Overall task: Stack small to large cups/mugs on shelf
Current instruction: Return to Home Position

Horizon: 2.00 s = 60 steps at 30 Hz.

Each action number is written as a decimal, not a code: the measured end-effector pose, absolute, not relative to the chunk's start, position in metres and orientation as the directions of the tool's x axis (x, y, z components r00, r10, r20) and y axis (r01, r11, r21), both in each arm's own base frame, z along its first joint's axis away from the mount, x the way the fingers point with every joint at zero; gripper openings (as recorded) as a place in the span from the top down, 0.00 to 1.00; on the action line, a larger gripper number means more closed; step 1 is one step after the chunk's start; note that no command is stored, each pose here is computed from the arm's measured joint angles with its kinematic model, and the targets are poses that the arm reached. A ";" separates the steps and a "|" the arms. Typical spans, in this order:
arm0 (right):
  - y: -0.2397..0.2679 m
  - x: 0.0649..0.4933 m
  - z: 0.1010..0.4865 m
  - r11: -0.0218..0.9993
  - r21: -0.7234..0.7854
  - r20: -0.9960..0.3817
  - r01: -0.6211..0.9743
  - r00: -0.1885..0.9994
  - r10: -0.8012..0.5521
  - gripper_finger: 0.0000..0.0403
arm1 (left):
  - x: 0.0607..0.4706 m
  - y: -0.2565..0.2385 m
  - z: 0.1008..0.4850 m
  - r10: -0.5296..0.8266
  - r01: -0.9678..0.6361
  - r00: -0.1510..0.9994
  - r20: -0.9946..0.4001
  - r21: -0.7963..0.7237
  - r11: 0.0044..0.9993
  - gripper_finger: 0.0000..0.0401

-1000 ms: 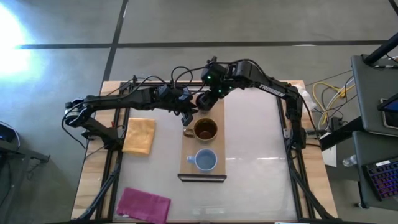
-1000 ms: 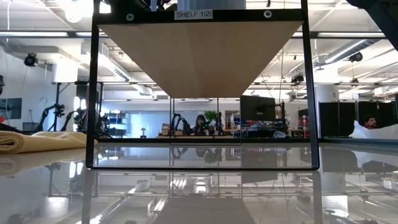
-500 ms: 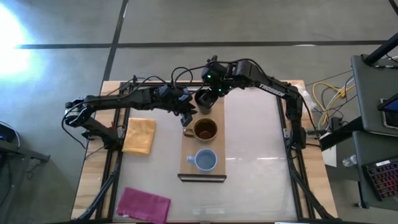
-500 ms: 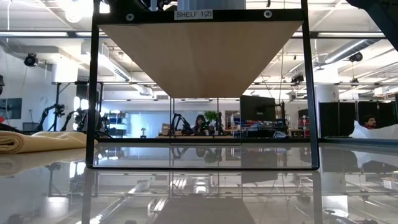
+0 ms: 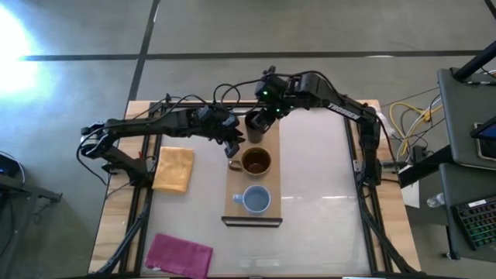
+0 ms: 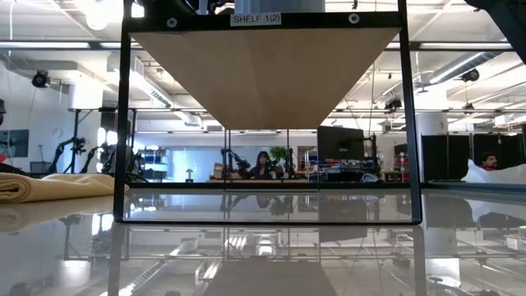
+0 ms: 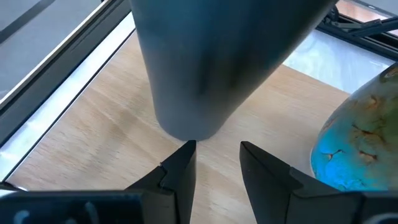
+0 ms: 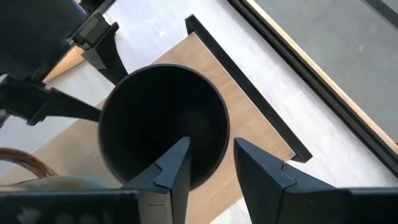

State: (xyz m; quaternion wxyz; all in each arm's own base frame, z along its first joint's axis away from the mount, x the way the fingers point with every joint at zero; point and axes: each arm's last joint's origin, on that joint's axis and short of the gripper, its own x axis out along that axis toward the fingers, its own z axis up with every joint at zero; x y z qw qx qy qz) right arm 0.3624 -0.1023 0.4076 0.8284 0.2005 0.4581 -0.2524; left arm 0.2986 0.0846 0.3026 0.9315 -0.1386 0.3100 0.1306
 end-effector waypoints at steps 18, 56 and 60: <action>-0.067 0.277 0.508 0.829 0.341 -0.584 0.443 0.791 -0.182 0.72 | 0.204 0.050 0.426 0.005 -0.073 0.967 -0.256 -0.257 0.964 0.73; 0.008 0.095 0.325 0.964 0.104 0.208 -0.244 0.953 0.219 0.79 | 0.033 -0.001 0.308 0.005 0.017 0.990 0.139 -0.156 0.988 0.73; 0.008 0.090 0.297 0.964 0.103 0.264 -0.246 0.941 0.212 0.79 | 0.050 -0.004 0.286 0.001 0.021 0.994 0.113 -0.195 0.981 0.73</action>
